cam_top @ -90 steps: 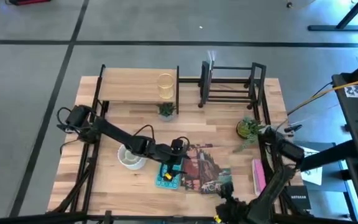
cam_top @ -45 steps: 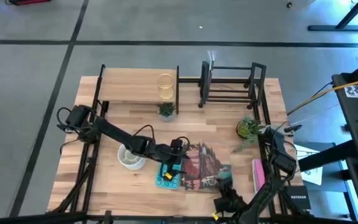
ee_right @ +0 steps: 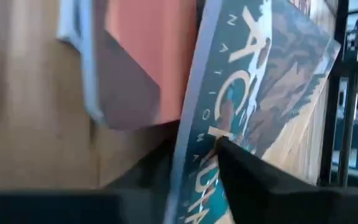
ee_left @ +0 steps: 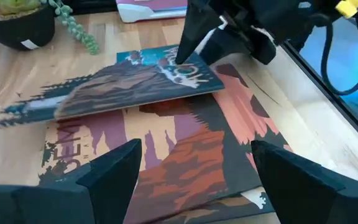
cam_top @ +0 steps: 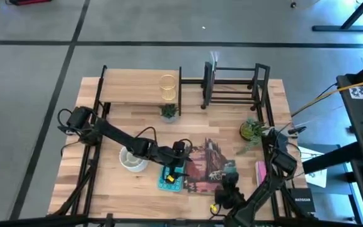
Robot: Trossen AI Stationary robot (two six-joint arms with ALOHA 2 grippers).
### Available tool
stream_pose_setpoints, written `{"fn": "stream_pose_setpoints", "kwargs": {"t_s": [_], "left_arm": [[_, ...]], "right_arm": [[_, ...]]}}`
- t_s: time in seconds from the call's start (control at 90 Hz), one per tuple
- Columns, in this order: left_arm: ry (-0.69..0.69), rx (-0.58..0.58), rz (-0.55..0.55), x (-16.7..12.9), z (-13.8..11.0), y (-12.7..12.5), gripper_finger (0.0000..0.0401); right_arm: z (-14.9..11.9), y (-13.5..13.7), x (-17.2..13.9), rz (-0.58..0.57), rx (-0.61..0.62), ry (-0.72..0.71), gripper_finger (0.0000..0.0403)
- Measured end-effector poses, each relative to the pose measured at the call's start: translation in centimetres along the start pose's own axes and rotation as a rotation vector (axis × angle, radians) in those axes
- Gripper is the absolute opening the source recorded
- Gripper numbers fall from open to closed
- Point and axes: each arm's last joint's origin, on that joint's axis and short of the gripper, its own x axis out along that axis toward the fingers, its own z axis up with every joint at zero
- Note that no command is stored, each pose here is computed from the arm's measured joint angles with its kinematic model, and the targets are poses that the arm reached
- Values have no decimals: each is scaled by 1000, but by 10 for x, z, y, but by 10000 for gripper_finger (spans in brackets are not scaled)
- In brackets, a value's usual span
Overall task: Stock shelves
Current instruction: Put the brown book on the book shelf
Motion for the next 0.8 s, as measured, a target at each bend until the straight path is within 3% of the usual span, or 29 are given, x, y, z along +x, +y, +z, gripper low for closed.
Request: {"fn": "stream_pose_setpoints", "kwargs": {"t_s": [0.067, 0.233, 0.4, 0.522, 0.8], "left_arm": [[-1, 36, -5, 0, 0, -2, 295], [1, 196, 22, -1, 0, -12, 295], [10, 425, 184, -4, 2, -24, 295], [-23, 579, 201, -6, 6, -31, 295], [-48, 737, 242, 14, -4, -26, 295]], "right_arm": [[2, -4, -2, -15, -12, 14, 15], [8, -16, -23, -65, 29, 24, 7], [17, -21, -47, -39, 71, -126, 4], [20, -23, -58, -29, 84, -179, 3], [29, -28, -71, -33, 113, -274, 1]]}}
